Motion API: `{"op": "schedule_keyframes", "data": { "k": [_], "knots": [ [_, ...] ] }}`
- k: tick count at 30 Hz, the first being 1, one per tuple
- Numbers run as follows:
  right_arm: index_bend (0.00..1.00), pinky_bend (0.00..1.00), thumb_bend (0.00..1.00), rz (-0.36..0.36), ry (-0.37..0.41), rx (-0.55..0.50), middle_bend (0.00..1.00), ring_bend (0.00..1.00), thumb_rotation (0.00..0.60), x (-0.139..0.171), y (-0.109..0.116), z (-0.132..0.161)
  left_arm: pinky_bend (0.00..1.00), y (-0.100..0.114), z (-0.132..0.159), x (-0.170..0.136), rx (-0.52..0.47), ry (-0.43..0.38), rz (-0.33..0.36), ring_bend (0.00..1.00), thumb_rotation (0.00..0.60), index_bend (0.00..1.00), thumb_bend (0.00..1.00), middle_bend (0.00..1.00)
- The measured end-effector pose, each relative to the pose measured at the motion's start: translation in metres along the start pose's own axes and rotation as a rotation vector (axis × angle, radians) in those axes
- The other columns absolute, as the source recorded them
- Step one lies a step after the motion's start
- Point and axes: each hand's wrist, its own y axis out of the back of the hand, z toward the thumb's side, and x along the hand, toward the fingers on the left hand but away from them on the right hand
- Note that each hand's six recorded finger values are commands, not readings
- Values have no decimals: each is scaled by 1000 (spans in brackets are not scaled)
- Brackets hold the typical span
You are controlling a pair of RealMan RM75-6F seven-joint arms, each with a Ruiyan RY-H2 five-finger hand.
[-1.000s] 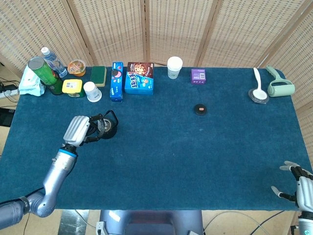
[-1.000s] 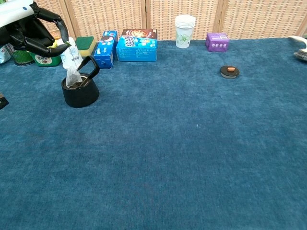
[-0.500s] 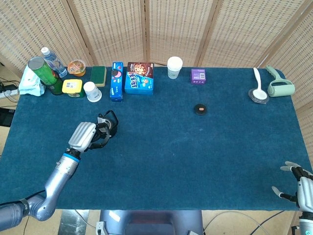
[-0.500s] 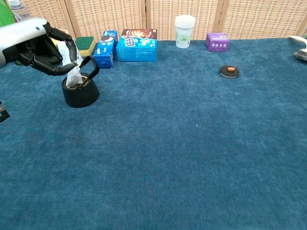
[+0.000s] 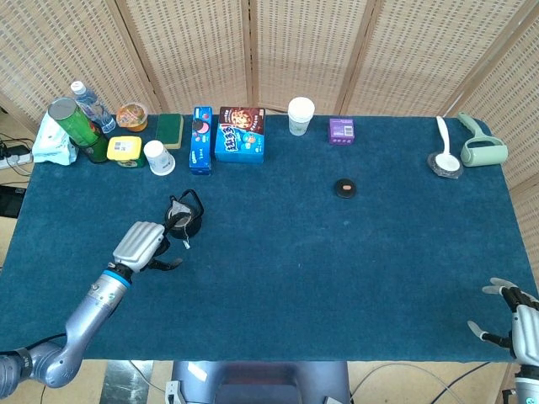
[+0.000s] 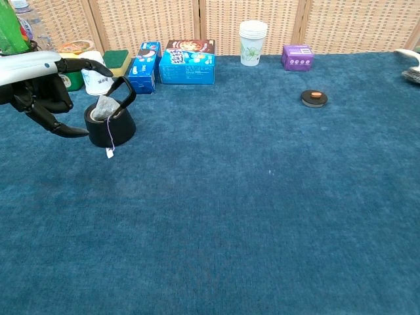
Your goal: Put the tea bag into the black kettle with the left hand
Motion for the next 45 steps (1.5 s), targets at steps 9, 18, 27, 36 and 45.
{"op": "schedule_keyframes", "data": {
  "k": [9,18,27,36,45],
  "knots": [
    [340,200,33,4,7,-3,253,289,600,1,-1,2,949,23,-12,-12,68,31,24,1000,600,63,242,1000],
    [340,200,33,7,13,-5,253,289,600,1,-2,4,949,40,-32,-24,198,107,-54,1000,600,0,697,1000],
    [340,200,33,11,16,-13,254,289,600,0,-4,5,959,47,-48,-33,287,183,-259,1000,600,0,967,1000],
    [340,200,35,10,11,-18,268,289,600,2,-4,2,959,56,-59,-26,314,262,-387,1000,600,0,950,1000],
    [340,202,35,8,4,-17,269,289,600,3,-3,0,959,51,-59,-7,331,281,-428,1000,600,0,942,1000]
  ]
}}
